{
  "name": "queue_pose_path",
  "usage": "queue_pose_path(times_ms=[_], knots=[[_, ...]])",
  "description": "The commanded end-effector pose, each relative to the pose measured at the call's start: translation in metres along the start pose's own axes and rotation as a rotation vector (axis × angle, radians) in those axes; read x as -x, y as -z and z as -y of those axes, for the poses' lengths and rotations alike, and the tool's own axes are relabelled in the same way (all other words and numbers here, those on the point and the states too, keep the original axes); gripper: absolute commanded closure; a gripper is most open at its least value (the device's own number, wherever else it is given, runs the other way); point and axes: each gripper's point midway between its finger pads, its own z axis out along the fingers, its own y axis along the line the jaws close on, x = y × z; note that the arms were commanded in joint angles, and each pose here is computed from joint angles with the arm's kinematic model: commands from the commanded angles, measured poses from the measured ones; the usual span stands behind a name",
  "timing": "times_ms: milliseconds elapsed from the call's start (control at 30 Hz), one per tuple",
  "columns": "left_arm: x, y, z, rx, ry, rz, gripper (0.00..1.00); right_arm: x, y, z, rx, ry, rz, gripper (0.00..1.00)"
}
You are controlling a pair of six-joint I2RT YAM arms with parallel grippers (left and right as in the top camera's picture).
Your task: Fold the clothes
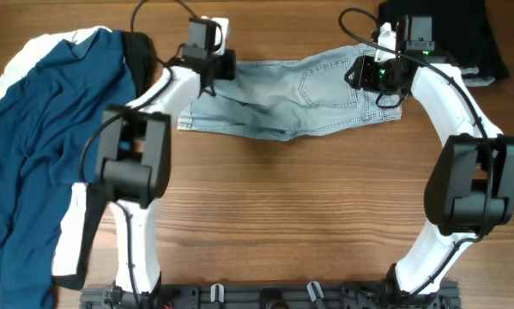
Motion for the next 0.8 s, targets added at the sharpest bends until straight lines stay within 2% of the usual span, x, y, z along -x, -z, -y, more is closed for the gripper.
queue_pose_path(times_ms=[0,33,133,267,367,567,667,767], knots=[[0.040,0.109,-0.005,0.069,0.040,0.021,0.96,-0.002,-0.005,0.000,0.007,0.010,-0.014,0.46],[0.029,0.117,-0.012,0.101,0.054,-0.028,0.96,-0.001,-0.005,0.000,0.007,0.010,-0.011,0.46],[-0.037,0.115,-0.038,0.186,0.206,-0.278,0.96,0.000,-0.005,0.000,0.008,0.009,-0.007,0.45],[-0.080,0.087,-0.059,0.228,0.307,-0.414,0.96,-0.001,-0.005,0.000,0.007,0.007,-0.010,0.45],[-0.081,0.061,-0.066,0.230,0.304,-0.386,0.96,-0.001,-0.005,0.000,0.007,0.007,-0.011,0.44],[-0.043,0.005,-0.081,0.220,0.291,-0.149,0.96,-0.002,-0.005,0.000,0.007,0.007,-0.012,0.44],[-0.065,-0.030,-0.090,0.221,0.292,-0.157,0.96,-0.002,-0.005,0.000,0.007,0.007,-0.013,0.44],[-0.093,-0.025,-0.096,0.238,0.321,-0.267,0.96,-0.001,-0.005,0.006,-0.026,0.004,-0.009,0.41]])
